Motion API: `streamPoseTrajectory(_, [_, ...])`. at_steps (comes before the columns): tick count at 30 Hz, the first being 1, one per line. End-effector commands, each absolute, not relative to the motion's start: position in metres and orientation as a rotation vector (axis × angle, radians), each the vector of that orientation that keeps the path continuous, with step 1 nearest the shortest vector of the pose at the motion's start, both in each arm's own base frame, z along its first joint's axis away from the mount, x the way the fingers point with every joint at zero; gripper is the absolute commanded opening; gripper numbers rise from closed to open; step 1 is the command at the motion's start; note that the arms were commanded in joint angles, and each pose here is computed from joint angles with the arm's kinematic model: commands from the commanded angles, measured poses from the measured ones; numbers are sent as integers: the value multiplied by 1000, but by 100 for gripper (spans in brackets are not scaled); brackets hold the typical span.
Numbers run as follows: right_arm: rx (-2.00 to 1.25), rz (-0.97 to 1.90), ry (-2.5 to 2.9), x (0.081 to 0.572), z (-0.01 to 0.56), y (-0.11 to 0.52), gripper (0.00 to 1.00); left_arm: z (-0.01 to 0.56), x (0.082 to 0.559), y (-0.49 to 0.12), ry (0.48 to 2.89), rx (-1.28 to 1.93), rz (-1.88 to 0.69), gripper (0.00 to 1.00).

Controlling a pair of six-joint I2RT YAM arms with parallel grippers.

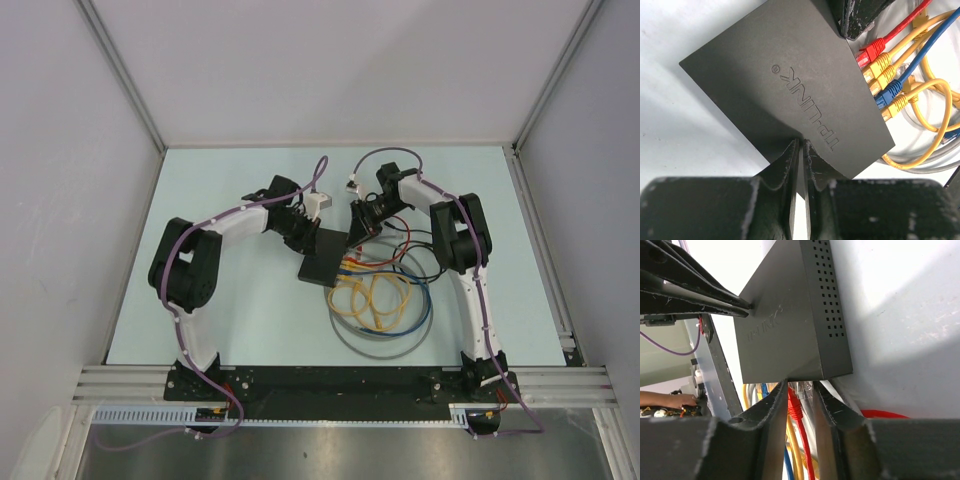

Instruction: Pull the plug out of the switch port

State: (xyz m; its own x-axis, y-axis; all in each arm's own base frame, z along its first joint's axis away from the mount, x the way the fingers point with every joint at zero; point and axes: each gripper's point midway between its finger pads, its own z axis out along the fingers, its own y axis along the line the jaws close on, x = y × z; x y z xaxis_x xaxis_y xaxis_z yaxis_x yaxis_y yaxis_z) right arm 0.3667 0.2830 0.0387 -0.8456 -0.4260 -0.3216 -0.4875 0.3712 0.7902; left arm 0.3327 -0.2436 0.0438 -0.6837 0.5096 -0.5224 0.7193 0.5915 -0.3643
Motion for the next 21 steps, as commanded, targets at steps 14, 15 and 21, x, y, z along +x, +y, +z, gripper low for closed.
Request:
streamPoseTrajectory(14, [-1052, 1441, 2509, 355, 18, 278, 21, 20, 326, -239, 2513, 1058, -708, 14])
streamPoseTrajectory(15, [-1052, 1433, 2514, 356, 17, 276, 19, 19, 326, -239, 2511, 1061, -707, 14])
streamPoseTrajectory(21, [-1065, 1347, 2551, 360, 10, 270, 7, 19, 326, -239, 2508, 1068, -699, 14])
